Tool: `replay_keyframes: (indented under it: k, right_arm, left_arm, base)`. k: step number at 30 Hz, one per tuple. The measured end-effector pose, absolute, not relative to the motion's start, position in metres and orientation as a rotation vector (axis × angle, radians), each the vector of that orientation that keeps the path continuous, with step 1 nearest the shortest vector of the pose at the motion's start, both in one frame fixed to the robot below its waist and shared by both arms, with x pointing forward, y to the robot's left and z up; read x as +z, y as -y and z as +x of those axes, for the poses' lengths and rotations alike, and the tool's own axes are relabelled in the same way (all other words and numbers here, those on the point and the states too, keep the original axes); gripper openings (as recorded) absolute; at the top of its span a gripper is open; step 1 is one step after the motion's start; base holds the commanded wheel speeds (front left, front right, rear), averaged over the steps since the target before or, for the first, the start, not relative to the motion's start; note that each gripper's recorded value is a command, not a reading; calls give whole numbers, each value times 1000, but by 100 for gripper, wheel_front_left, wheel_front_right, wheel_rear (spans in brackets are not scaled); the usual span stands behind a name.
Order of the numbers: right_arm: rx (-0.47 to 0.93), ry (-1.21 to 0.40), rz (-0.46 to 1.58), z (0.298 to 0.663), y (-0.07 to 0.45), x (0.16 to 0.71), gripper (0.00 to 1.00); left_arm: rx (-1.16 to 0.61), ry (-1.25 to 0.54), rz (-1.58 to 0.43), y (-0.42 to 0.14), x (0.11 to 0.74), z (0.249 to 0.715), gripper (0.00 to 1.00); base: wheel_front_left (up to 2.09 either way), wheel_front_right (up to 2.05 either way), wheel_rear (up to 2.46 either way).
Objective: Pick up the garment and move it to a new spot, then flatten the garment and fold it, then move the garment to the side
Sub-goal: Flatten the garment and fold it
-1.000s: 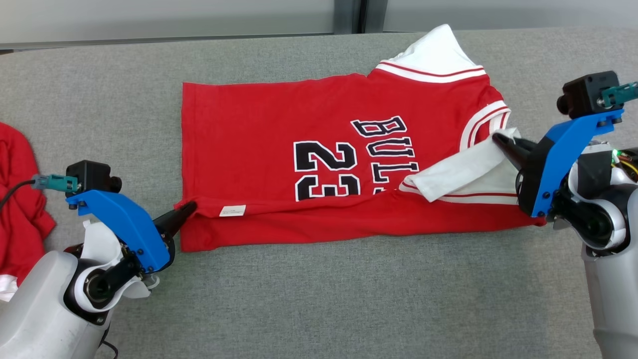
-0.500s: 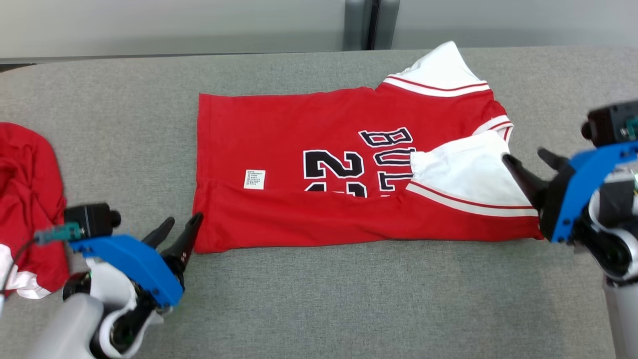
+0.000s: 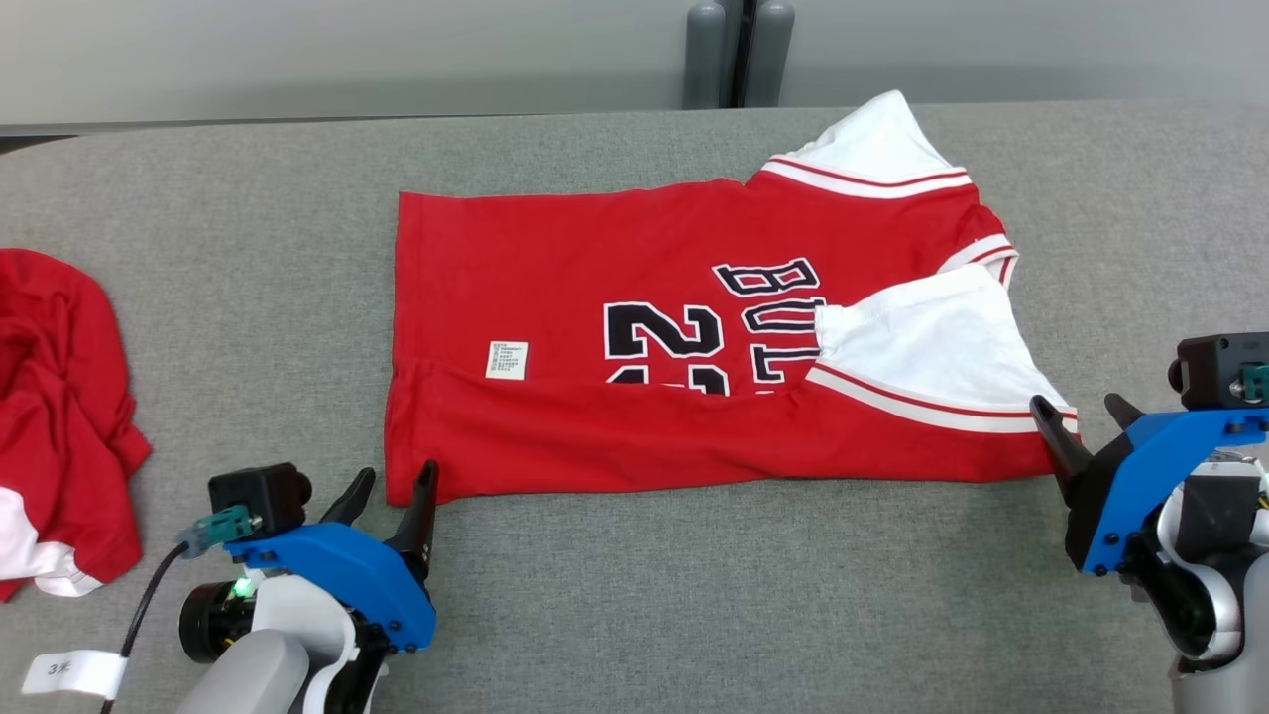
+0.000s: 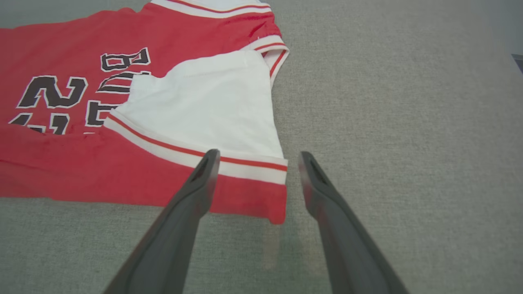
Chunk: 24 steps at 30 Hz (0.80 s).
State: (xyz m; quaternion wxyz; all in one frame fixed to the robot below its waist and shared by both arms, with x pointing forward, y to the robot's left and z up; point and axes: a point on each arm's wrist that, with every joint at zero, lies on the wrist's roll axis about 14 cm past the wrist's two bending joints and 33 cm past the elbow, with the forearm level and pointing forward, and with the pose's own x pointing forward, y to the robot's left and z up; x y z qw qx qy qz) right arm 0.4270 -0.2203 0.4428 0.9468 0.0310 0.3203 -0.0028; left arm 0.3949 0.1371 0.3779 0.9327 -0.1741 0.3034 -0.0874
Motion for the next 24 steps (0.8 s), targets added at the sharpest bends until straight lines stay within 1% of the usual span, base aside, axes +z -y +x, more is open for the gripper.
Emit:
replay_keyframes:
  k: [5,10,16,19,20,21,22,23,24]
  right_arm:
    - [-46,-693,68,422,225,424,100]
    - [-68,-751,82,423,227,403,100]
    - [-54,-857,110,414,219,375,100]
    - [-40,-885,121,412,215,370,100]
    - [-37,-891,120,411,214,369,91]
    - [-34,-891,119,411,213,369,46]
    - [-31,-887,121,412,212,370,3]
    - [-29,-883,122,412,211,371,0]
    - [-26,-876,120,412,210,372,0]
  left_arm:
    - [-156,-648,-278,-139,364,399,100]
    - [-151,-678,-268,-136,353,402,100]
    - [-149,-707,-259,-138,344,400,100]
    - [-157,-724,-269,-135,340,399,100]
    - [-164,-730,-272,-134,340,399,100]
    - [-174,-734,-273,-132,339,399,68]
    - [-181,-738,-277,-131,339,399,24]
    - [-185,-744,-278,-131,338,399,0]
    - [-188,-750,-277,-131,337,399,0]
  base:
    - [0,0,0]
    - [0,0,0]
    - [0,0,0]
    - [0,0,0]
    - [0,0,0]
    - [0,0,0]
    - [0,0,0]
    - [0,0,0]
    - [0,0,0]
